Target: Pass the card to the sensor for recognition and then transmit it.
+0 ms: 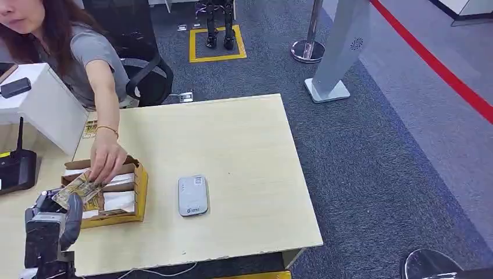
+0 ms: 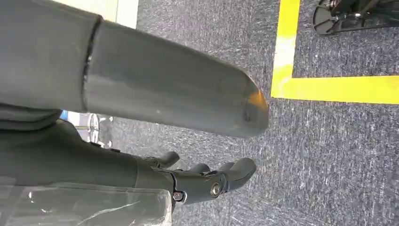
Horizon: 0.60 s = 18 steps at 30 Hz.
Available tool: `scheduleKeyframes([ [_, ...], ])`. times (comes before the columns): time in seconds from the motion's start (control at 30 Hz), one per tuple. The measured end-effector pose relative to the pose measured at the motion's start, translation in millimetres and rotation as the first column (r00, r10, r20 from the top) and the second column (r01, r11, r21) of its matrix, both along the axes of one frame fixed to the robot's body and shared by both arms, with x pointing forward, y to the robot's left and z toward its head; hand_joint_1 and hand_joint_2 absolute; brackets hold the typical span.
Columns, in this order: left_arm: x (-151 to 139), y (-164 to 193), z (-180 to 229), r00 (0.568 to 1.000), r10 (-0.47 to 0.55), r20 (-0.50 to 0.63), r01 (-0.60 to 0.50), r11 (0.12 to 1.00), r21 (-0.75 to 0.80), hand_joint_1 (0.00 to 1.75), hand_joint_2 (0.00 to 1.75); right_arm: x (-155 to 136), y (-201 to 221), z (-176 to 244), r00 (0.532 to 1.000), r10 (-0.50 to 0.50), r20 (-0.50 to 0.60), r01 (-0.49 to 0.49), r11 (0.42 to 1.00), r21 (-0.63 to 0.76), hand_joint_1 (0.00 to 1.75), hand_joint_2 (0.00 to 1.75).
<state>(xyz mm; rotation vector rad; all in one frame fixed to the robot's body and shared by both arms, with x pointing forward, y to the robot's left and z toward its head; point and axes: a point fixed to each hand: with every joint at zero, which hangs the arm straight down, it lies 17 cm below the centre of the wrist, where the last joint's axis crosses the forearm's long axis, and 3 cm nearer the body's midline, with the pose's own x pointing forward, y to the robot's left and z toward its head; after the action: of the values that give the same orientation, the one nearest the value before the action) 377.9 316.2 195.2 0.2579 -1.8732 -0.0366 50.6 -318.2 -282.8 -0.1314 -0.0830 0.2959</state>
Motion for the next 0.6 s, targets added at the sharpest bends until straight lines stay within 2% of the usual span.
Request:
scheduleKeyframes([
  [0.43,13,2,4,0.992,0.128,-0.002,-0.124,0.965,0.229,1.75,1.75,3,-1,0,1.000,-0.005,0.007,0.005,1.000,-0.003,0.00,0.00],
  [0.6,23,-2,16,0.974,0.218,0.055,-0.220,0.879,0.424,1.75,1.75,5,0,0,1.000,-0.006,0.014,0.006,1.000,-0.001,0.00,0.00],
])
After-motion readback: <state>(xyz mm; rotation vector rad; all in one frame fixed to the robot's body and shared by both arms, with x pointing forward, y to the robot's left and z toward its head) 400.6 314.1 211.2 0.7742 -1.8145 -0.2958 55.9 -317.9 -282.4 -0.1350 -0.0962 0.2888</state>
